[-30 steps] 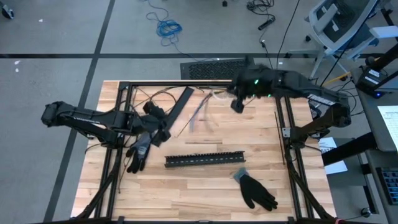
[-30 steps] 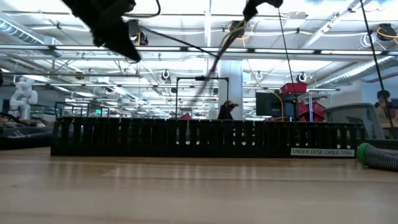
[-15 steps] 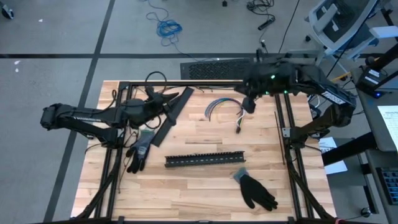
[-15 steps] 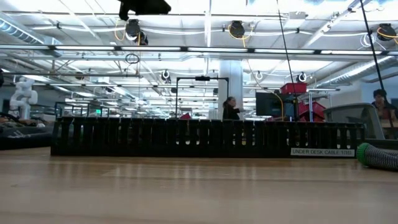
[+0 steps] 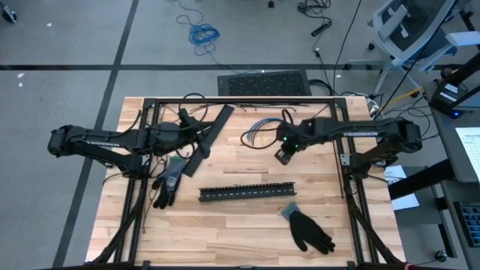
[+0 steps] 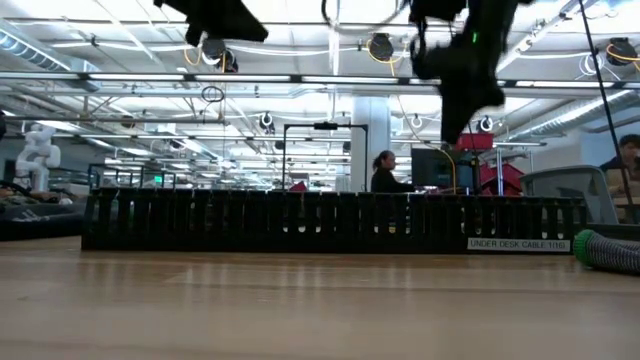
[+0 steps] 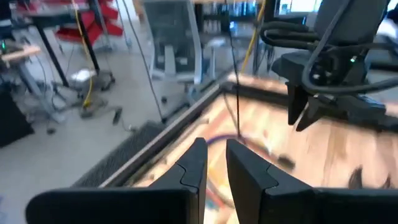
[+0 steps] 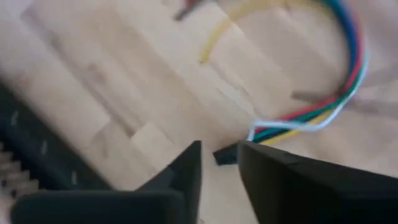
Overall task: Ziptie cables
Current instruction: Put the ziptied cable wires into the cable duct
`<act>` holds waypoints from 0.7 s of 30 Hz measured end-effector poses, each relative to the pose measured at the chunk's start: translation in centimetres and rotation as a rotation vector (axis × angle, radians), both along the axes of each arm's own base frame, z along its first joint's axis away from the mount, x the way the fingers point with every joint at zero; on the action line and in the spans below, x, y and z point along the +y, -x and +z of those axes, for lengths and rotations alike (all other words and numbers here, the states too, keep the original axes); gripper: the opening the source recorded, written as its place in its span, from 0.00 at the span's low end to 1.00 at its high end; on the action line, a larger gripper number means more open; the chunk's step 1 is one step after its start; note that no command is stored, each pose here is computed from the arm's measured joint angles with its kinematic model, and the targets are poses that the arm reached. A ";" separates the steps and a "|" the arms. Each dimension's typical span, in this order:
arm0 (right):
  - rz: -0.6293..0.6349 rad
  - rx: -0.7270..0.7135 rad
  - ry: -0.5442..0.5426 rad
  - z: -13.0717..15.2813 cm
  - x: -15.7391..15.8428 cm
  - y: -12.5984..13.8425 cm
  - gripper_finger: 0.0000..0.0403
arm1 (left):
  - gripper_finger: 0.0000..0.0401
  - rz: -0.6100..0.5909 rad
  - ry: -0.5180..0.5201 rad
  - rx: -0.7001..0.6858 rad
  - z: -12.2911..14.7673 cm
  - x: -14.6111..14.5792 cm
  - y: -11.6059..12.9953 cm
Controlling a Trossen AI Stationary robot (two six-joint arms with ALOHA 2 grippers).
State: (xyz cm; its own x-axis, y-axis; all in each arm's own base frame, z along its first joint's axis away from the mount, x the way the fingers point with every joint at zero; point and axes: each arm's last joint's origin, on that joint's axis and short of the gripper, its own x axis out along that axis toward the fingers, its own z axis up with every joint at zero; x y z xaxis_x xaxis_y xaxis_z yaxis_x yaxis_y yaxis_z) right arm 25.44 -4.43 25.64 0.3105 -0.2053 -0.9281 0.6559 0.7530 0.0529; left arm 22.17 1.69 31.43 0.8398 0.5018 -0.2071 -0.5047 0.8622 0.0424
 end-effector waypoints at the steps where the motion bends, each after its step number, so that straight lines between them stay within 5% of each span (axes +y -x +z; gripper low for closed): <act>1: -0.074 -0.016 -0.023 -1.3 -0.1 0.1 0.25 | 0.15 -0.002 0.011 0.027 -0.3 0.0 0.1; 6: -0.360 -0.066 -0.059 -4.8 0.2 0.9 0.46 | 0.15 -0.049 0.038 0.124 -1.2 -0.2 0.4; 13: -0.526 -0.116 -0.081 -6.5 1.1 1.3 0.73 | 0.15 -0.082 0.051 0.142 -1.3 -0.2 0.5; 21: -0.674 -0.064 -0.098 -9.1 1.5 1.7 0.85 | 0.15 -0.082 0.051 0.146 -1.4 -0.2 0.5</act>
State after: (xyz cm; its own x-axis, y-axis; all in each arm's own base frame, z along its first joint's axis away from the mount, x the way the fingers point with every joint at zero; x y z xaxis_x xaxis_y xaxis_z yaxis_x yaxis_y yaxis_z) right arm 23.69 -2.89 16.53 0.1987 -0.2891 -0.9365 0.9733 0.1706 0.1538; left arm 21.68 1.47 30.06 0.8370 0.4181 -0.3531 -0.4240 0.9034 0.0646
